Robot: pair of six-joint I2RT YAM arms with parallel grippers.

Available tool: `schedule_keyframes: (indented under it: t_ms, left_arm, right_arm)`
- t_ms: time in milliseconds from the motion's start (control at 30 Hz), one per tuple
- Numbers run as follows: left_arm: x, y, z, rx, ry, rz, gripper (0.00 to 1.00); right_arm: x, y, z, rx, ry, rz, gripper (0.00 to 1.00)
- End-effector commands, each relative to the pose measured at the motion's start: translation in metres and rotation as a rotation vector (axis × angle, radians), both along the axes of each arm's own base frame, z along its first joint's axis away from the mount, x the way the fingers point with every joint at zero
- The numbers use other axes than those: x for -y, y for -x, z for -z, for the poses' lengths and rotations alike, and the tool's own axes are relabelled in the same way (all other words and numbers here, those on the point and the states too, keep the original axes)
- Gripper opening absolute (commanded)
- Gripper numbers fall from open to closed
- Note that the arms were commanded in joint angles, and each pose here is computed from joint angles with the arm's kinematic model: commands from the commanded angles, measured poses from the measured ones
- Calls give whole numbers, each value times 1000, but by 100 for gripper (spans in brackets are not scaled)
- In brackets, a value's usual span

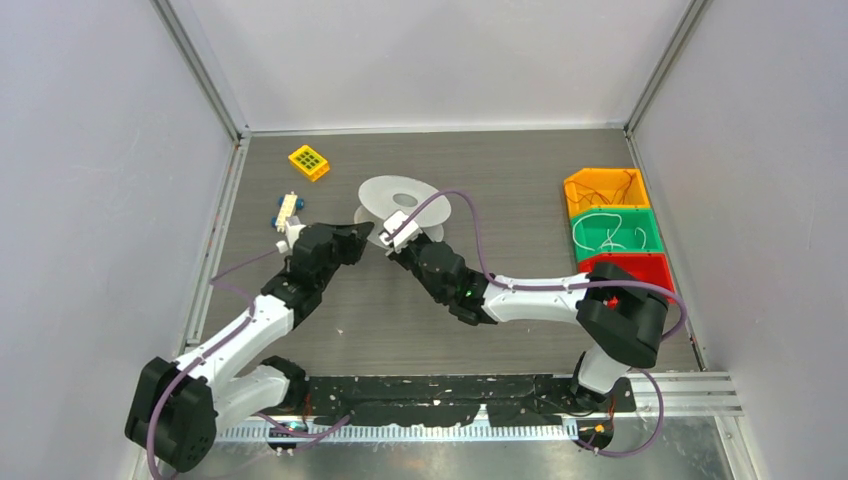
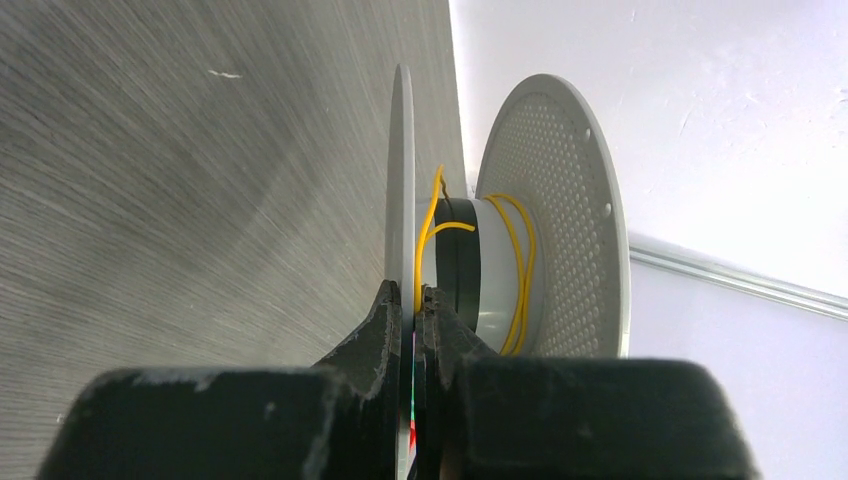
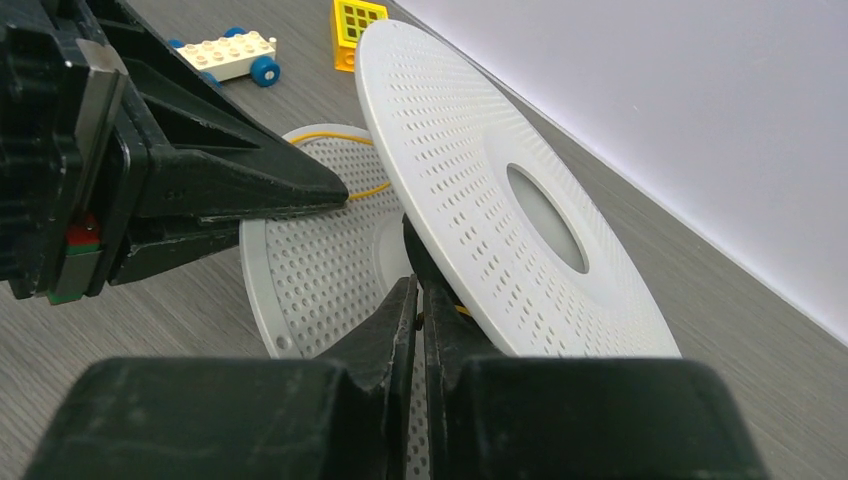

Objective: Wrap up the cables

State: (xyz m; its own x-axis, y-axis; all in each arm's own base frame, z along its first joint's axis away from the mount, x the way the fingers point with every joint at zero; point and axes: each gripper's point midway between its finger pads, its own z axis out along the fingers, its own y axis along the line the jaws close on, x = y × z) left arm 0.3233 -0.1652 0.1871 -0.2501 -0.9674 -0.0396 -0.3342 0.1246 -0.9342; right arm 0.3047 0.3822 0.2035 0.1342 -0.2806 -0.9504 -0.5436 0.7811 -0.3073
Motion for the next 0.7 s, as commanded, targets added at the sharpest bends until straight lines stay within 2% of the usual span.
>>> schedule_keyframes:
  t_ms: [0,200,333,667]
  left_arm:
    - [22,-7,-86,226,260,56,0]
    - [26,-5,-90,237,268,78,0]
    - [34,-11,-65,209,223,106,0]
    - [74,-29,-31,271,364,238,0]
  right_arm:
    - [13,0,-1,7,18,47,13]
    - [30,4,-3,5,14,74,14]
    - [41,6,15,-14,3,109,14]
    - [46,5,75,-61,85,140,12]
